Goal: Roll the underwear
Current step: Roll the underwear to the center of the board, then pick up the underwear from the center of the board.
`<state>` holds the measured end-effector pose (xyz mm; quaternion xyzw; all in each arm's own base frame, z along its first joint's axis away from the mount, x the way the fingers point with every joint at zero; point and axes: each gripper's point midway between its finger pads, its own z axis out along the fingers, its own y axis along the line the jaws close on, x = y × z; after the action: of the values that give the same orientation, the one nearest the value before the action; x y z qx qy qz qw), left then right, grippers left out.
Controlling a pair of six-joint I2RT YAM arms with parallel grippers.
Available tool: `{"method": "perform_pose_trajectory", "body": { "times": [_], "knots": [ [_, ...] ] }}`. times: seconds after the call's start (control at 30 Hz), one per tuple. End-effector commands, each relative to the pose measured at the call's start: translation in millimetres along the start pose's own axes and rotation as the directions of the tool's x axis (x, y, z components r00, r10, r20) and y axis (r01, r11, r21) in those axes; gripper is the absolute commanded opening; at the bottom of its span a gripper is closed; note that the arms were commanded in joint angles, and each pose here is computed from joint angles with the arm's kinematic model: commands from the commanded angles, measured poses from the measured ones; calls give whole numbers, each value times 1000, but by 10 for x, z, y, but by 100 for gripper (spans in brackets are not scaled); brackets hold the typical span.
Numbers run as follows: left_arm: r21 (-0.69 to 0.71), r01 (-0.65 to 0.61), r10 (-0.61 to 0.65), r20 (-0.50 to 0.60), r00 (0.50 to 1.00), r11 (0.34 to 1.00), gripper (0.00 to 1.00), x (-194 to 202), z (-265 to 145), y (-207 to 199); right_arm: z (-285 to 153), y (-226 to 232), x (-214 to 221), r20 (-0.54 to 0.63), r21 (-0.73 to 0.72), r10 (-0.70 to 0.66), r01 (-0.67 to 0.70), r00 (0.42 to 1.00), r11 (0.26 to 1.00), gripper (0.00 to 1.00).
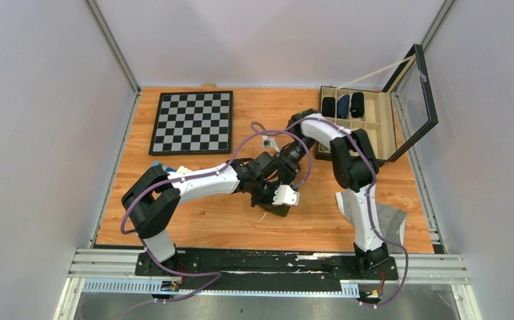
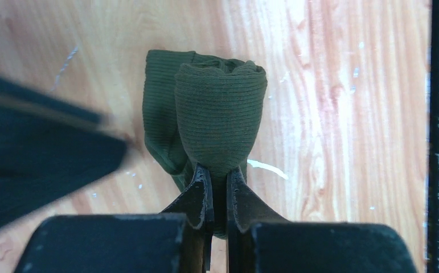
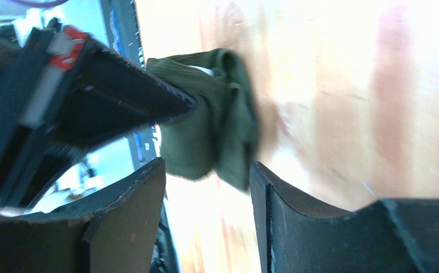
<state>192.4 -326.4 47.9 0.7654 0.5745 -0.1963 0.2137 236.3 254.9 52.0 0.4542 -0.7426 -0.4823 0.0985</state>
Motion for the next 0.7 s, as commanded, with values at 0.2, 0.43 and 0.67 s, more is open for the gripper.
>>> {"method": "perform_pose_trajectory", "body": {
  "times": [0.2, 0.43, 0.67],
  "knots": [
    [289, 252, -227, -116, 967, 924, 0, 35, 79, -544, -2251, 503, -19, 289, 692, -373, 77, 882, 718, 58],
    [468, 519, -474, -221, 852, 715, 0, 6, 306, -578, -2454, 1076, 637, 131, 937, -591, 95, 796, 336, 57],
    [531, 655, -634, -256, 729, 538, 0, -16, 406, -336, -1412, 1183, 770, -22, 827, -669, 390, 743, 405, 57]
  ]
}}
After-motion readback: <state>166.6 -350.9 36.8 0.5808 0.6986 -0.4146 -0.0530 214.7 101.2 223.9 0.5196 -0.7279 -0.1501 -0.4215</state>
